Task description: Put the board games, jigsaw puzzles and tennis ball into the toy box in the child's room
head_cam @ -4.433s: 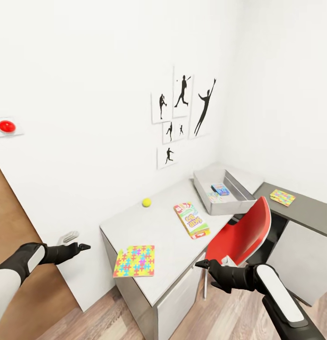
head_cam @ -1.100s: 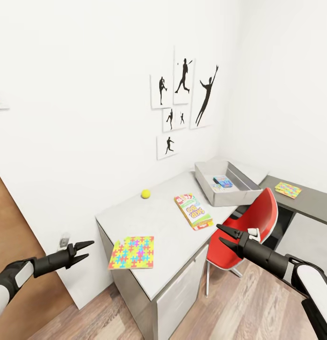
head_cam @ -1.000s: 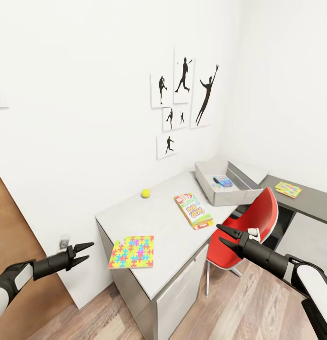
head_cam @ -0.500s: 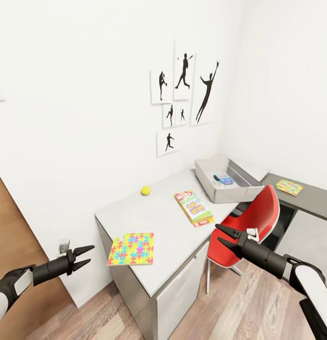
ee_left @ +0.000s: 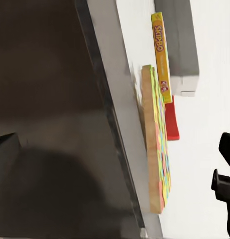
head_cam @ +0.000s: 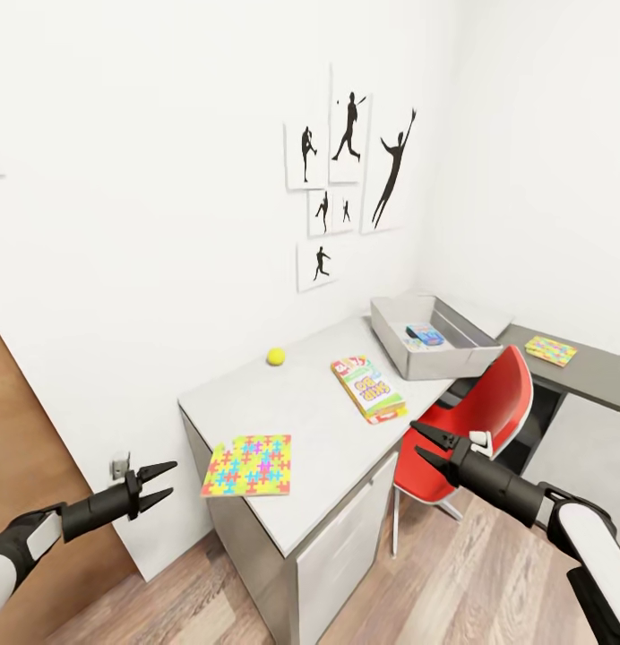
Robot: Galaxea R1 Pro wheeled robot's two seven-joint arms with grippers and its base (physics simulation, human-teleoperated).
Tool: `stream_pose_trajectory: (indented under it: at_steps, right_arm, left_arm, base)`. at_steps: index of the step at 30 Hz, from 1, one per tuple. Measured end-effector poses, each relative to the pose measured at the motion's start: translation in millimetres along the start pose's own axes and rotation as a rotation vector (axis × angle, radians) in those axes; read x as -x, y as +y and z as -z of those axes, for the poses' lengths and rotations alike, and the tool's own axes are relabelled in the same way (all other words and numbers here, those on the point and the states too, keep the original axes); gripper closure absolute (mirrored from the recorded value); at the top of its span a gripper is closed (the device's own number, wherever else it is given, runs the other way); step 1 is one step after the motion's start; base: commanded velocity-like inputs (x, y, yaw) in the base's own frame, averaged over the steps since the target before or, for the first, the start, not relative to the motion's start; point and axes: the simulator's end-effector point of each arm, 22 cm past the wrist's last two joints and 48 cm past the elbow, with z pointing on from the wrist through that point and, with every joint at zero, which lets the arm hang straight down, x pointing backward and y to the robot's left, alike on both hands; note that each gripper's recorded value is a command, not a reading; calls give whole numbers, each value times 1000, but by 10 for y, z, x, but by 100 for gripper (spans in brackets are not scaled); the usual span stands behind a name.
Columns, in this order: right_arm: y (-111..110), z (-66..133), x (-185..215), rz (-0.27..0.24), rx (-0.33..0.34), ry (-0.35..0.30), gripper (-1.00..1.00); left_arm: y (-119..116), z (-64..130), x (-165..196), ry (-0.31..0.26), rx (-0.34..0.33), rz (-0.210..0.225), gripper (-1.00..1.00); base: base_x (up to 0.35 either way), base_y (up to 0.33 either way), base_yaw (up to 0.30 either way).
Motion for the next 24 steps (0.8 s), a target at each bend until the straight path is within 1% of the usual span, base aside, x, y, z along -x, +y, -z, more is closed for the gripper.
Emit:
stream_pose_trajectory:
  at_steps: [3, 7, 13, 20, 24]
  right_arm:
    - [-48, -9, 62, 13, -2, -41, -100]
    - [-110, -15, 67, 18, -2, -58, -100]
    - [-203, -18, 31, 20, -1, -64, -100]
    - [-315, -19, -21, 20, -1, -65, -100]
    - [-314, -19, -21, 20, -1, -65, -100]
  left_arm:
    - [-27, -17, 23, -18, -34, 16, -100]
    - [5, -29, 22, -26, -49, 23, -100]
    - [85, -51, -6, -26, -58, 33, -100]
    - [167, -65, -49, -20, -75, 58, -100]
    - [160, -71, -58, -18, -80, 63, -100]
  base:
    - [0, 0, 0]
    - [0, 0, 0]
    - [0, 0, 0]
    - [0, 0, 0]
    - [0, 0, 0]
